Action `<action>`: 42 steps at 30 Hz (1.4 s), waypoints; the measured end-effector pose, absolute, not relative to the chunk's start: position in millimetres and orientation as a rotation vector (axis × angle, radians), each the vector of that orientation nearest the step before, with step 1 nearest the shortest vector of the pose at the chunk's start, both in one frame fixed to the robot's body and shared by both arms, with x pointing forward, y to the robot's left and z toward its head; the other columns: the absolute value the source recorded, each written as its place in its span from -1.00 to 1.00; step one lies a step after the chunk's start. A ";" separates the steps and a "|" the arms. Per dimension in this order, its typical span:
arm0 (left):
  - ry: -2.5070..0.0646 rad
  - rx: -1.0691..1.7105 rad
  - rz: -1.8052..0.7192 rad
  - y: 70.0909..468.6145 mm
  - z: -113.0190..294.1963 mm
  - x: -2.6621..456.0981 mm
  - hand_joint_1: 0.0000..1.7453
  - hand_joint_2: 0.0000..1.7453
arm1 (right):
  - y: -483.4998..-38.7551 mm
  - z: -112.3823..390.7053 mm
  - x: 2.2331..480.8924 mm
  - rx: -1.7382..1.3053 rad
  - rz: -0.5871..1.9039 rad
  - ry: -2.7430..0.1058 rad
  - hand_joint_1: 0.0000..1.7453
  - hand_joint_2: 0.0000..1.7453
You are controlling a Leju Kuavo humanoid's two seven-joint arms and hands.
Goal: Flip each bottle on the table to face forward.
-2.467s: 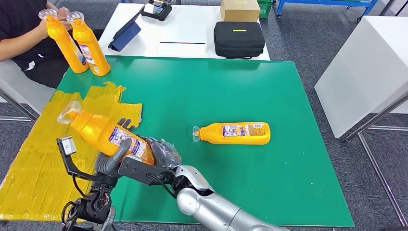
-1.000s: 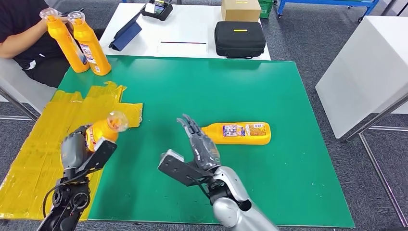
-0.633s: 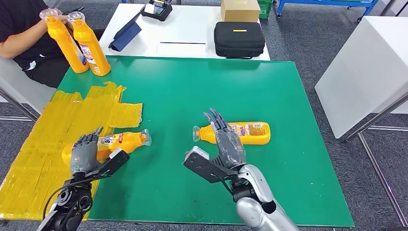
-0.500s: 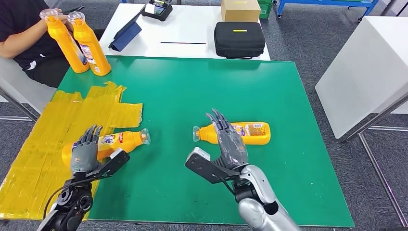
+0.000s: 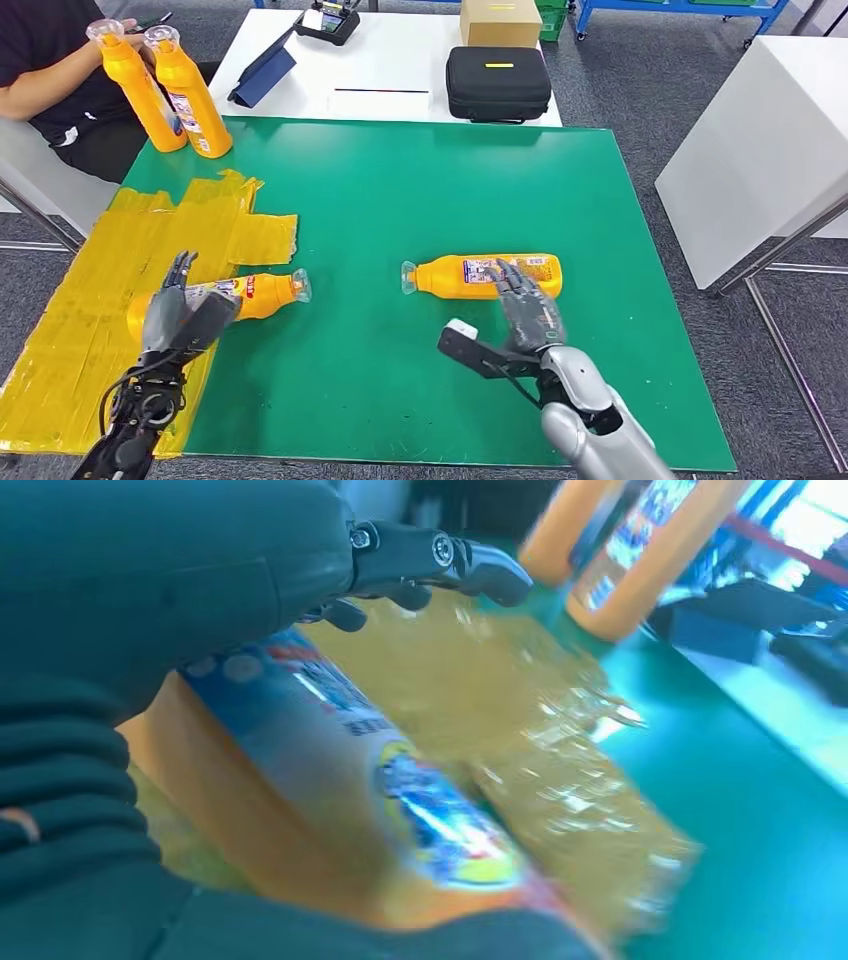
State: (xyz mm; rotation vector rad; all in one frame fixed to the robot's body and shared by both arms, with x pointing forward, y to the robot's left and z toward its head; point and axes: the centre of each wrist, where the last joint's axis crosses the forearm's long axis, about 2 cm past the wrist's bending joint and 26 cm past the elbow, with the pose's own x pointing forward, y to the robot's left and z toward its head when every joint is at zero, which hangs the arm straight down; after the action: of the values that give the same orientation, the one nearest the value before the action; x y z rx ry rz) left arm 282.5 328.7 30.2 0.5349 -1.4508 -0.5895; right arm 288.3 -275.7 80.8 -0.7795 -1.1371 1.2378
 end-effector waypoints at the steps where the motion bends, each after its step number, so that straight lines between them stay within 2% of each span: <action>1: -1.470 0.493 -0.547 327.9 33.1 282.1 -1.00 -1.00 | -282.6 77.2 291.3 -0.797 1.242 -1.109 -1.00 1.00; 11: -1.617 0.341 -0.350 326.0 54.5 277.9 -1.00 -1.00 | -328.1 62.3 316.6 -0.860 1.228 -0.983 -1.00 1.00; 19: -1.682 0.299 -0.296 328.0 61.6 280.2 -1.00 -1.00 | -344.7 62.7 347.9 -0.862 1.227 -0.932 -1.00 1.00; 39: -1.774 0.226 -0.258 322.3 76.2 307.4 -1.00 -1.00 | -305.1 60.4 371.2 -0.754 1.337 -0.890 -1.00 1.00; 42: -1.784 0.212 -0.259 319.8 78.2 313.5 -1.00 -1.00 | -294.0 60.0 372.7 -0.717 1.378 -0.865 0.46 1.00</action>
State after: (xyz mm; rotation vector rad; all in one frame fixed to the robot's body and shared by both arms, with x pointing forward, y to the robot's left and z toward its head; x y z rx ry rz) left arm 313.5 319.8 78.2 0.2121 -1.7843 -0.2594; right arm 372.7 -294.0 60.0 -0.7167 -0.8650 1.3780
